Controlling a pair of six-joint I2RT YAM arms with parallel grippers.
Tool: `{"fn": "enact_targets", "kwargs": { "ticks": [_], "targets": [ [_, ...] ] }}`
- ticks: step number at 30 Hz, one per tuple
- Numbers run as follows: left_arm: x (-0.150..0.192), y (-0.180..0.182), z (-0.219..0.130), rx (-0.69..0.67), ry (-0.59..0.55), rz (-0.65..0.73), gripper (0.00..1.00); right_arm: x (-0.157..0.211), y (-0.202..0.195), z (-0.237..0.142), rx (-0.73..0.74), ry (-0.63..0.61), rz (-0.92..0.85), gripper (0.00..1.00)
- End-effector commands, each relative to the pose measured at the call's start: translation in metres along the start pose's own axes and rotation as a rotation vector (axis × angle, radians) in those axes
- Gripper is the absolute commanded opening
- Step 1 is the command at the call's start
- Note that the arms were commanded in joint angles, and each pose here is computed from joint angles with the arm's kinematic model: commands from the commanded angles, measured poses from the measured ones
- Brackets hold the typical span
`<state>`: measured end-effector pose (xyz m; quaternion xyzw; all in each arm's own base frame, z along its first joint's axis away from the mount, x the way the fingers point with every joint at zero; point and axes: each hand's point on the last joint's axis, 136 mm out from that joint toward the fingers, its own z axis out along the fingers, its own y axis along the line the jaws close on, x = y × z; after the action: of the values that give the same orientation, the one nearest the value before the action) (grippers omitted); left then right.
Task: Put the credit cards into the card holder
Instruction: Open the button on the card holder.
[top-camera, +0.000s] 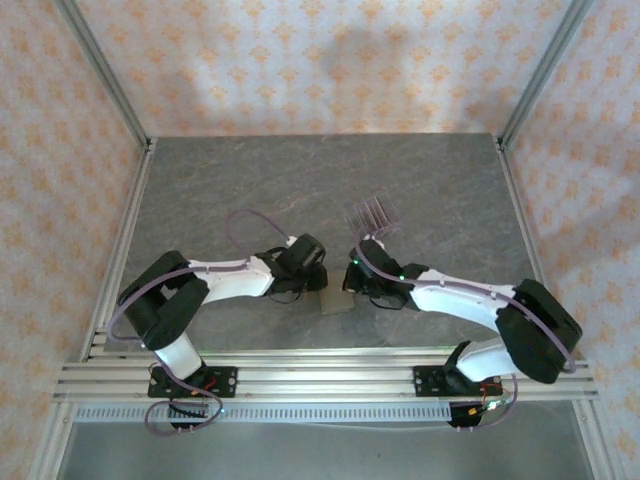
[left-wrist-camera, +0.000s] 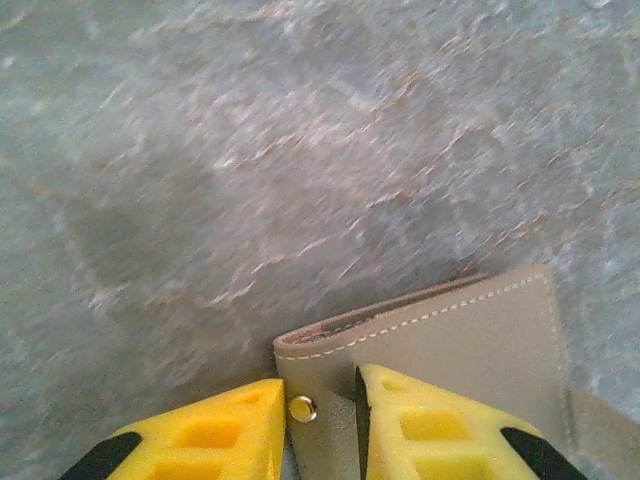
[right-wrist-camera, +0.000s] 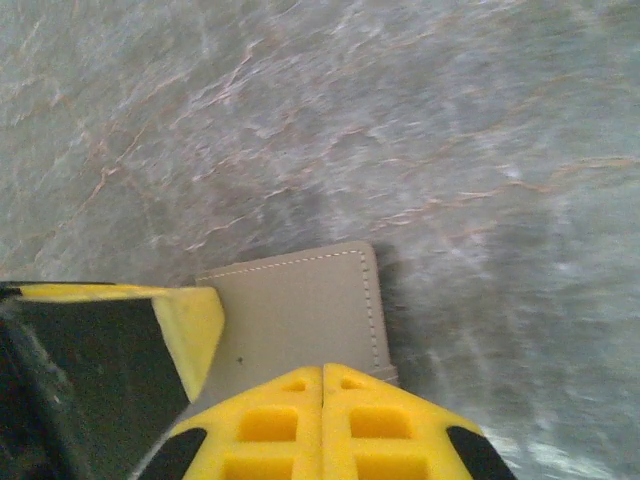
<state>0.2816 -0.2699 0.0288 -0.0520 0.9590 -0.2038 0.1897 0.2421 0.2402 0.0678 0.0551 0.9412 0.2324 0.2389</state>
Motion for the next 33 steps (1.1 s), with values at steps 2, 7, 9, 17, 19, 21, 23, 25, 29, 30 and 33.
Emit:
{"fn": "enact_targets", "kwargs": {
  "ticks": [2, 7, 9, 17, 19, 21, 23, 25, 29, 30, 33],
  "targets": [
    [-0.017, -0.008, 0.002, -0.020, -0.016, 0.044, 0.25, -0.019, -0.025, -0.014, 0.030, -0.148, 0.099, 0.00],
    [-0.015, -0.009, 0.011, -0.020, -0.001, 0.042, 0.24, -0.012, -0.064, -0.015, 0.124, -0.193, 0.201, 0.11],
    [-0.011, -0.006, 0.015, -0.020, 0.009, 0.035, 0.24, -0.008, -0.076, -0.014, 0.180, -0.189, 0.216, 0.19],
    [-0.008, -0.008, 0.006, 0.010, 0.006, 0.032, 0.23, -0.030, -0.083, -0.049, 0.269, -0.277, 0.195, 0.43],
    [-0.011, -0.013, -0.004, 0.022, -0.003, 0.043, 0.24, -0.037, -0.081, -0.060, 0.299, -0.283, 0.167, 0.43],
    [-0.012, -0.020, -0.011, 0.044, -0.003, 0.055, 0.26, -0.042, -0.065, -0.067, 0.266, -0.275, 0.129, 0.43],
    [-0.011, -0.027, -0.016, 0.060, 0.001, 0.065, 0.27, -0.044, -0.046, -0.067, 0.213, -0.246, 0.097, 0.35],
    [-0.010, -0.028, -0.018, 0.061, 0.002, 0.062, 0.27, -0.042, -0.017, -0.060, 0.116, -0.193, 0.069, 0.27],
    [-0.010, -0.024, -0.023, 0.053, -0.012, 0.042, 0.27, -0.025, 0.023, -0.028, -0.004, -0.045, 0.050, 0.10],
    [-0.011, -0.023, -0.025, 0.051, -0.019, 0.036, 0.27, -0.021, 0.025, -0.019, -0.006, -0.016, 0.053, 0.05],
    [-0.009, -0.017, -0.029, 0.045, -0.028, 0.030, 0.27, -0.013, 0.021, 0.000, 0.023, 0.019, 0.070, 0.00]
  ]
}}
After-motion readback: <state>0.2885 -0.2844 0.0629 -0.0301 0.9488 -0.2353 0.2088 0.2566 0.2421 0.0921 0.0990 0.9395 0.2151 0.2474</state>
